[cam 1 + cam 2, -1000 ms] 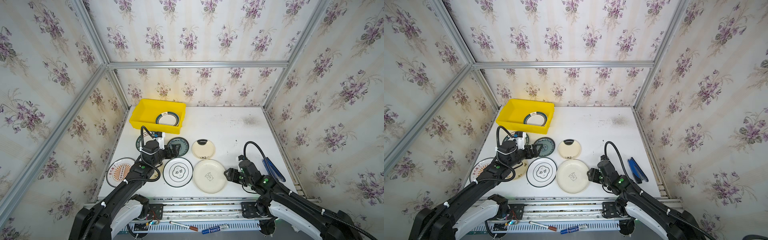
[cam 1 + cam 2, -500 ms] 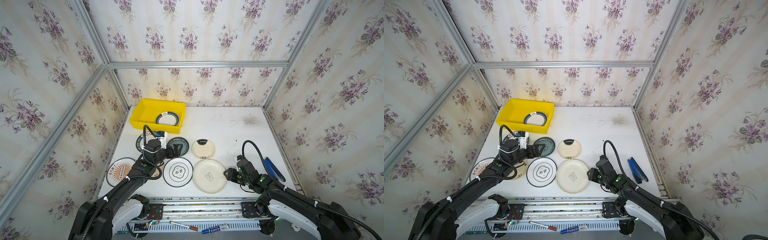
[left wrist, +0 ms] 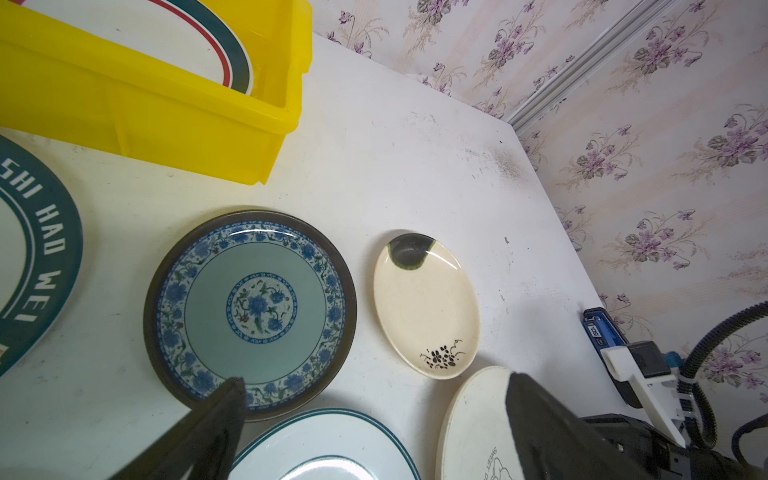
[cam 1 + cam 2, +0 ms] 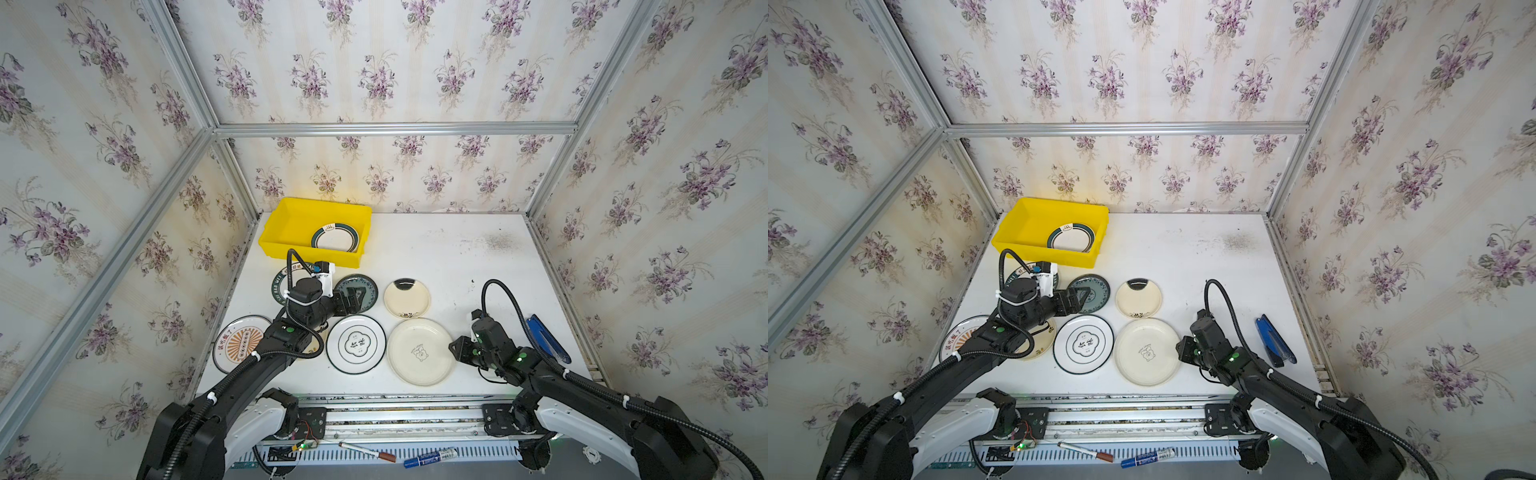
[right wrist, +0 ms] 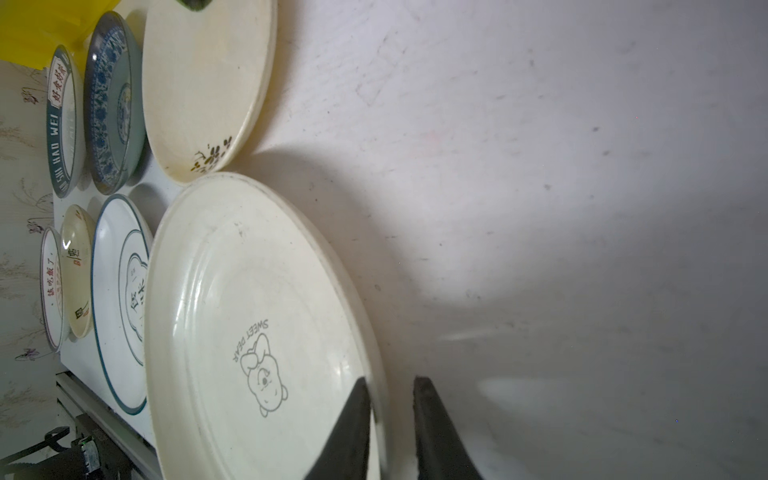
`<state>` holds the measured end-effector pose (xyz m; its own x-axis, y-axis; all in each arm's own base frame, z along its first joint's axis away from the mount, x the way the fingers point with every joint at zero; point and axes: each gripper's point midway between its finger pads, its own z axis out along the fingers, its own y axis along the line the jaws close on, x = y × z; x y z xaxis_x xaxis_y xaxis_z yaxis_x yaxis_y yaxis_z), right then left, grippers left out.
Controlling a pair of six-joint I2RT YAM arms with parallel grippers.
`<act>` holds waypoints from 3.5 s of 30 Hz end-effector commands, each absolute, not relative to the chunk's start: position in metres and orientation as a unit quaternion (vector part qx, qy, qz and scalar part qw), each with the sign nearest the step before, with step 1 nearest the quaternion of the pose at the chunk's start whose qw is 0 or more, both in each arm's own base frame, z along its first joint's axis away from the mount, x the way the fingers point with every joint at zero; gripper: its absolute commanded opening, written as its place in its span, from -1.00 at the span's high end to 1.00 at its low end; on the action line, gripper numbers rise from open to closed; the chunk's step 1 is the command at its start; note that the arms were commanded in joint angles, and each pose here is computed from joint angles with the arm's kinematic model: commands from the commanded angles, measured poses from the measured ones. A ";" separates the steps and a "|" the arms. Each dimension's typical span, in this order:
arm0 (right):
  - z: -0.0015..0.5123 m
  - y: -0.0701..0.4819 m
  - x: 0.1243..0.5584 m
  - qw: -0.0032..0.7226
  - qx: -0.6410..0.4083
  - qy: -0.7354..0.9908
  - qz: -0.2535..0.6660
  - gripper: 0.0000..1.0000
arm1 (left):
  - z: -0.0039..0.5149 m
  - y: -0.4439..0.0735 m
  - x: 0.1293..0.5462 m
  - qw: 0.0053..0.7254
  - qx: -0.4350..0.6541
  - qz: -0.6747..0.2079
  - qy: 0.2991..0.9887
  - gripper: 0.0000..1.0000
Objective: Place the plates into the plastic bin on the countertop
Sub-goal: 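Grip the rim of the large cream bear-print plate with the right gripper, then tilt the plate upright toward the left gripper while the left gripper approaches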
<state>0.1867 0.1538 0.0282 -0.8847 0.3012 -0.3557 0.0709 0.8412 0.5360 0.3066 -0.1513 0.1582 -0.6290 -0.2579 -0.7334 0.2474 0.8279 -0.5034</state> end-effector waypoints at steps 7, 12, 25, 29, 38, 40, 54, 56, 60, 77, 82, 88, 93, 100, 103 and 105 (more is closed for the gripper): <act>0.041 0.150 0.191 0.252 0.109 0.921 0.276 0.63 | 0.169 -0.160 0.305 0.437 0.014 -0.312 0.843 -0.99; 0.043 0.150 0.189 0.251 0.100 0.923 0.274 0.59 | 0.168 -0.161 0.306 0.433 0.014 -0.315 0.845 -0.99; 0.029 0.161 0.189 0.213 0.083 0.935 0.270 0.67 | 0.169 -0.163 0.305 0.433 0.018 -0.317 0.844 -0.99; 0.028 0.161 0.191 0.213 0.093 0.934 0.271 0.91 | 0.168 -0.163 0.305 0.432 0.017 -0.317 0.844 -0.99; 0.041 0.154 0.193 0.235 0.106 0.928 0.268 1.00 | 0.158 -0.150 0.310 0.429 0.012 -0.237 0.871 -0.99; 0.047 0.153 0.193 0.238 0.104 0.929 0.265 1.00 | 0.156 -0.145 0.311 0.432 0.005 -0.222 0.874 -0.99; 0.086 0.170 0.212 0.226 0.070 0.939 0.249 1.00 | 0.136 -0.139 0.319 0.410 -0.004 -0.131 0.902 -0.99; 0.091 0.172 0.214 0.224 0.069 0.939 0.250 1.00 | 0.136 -0.137 0.320 0.412 -0.006 -0.121 0.903 -0.99; 0.099 0.168 0.215 0.231 0.073 0.939 0.244 1.00 | 0.140 -0.131 0.321 0.421 -0.003 -0.081 0.904 -0.99; 0.145 0.170 0.219 0.262 0.067 0.925 0.265 1.00 | 0.159 -0.127 0.317 0.445 0.022 -0.005 0.895 -0.99; 0.157 0.177 0.224 0.265 0.052 0.924 0.269 1.00 | 0.163 -0.128 0.318 0.455 0.023 0.020 0.890 -0.99; 0.167 0.184 0.230 0.272 0.042 0.921 0.276 1.00 | 0.158 -0.127 0.320 0.445 0.020 0.032 0.895 -0.99; 0.165 0.191 0.234 0.266 0.039 0.920 0.287 1.00 | 0.160 -0.136 0.318 0.445 0.026 0.001 0.895 -0.99; 0.171 0.200 0.241 0.279 0.033 0.910 0.306 1.00 | 0.154 -0.160 0.315 0.431 0.060 -0.053 0.899 -0.99; 0.170 0.202 0.245 0.276 0.026 0.913 0.298 1.00 | 0.154 -0.166 0.314 0.428 0.065 -0.069 0.899 -0.99; 0.168 0.203 0.247 0.273 0.023 0.916 0.292 1.00 | 0.154 -0.168 0.313 0.428 0.064 -0.078 0.898 -0.99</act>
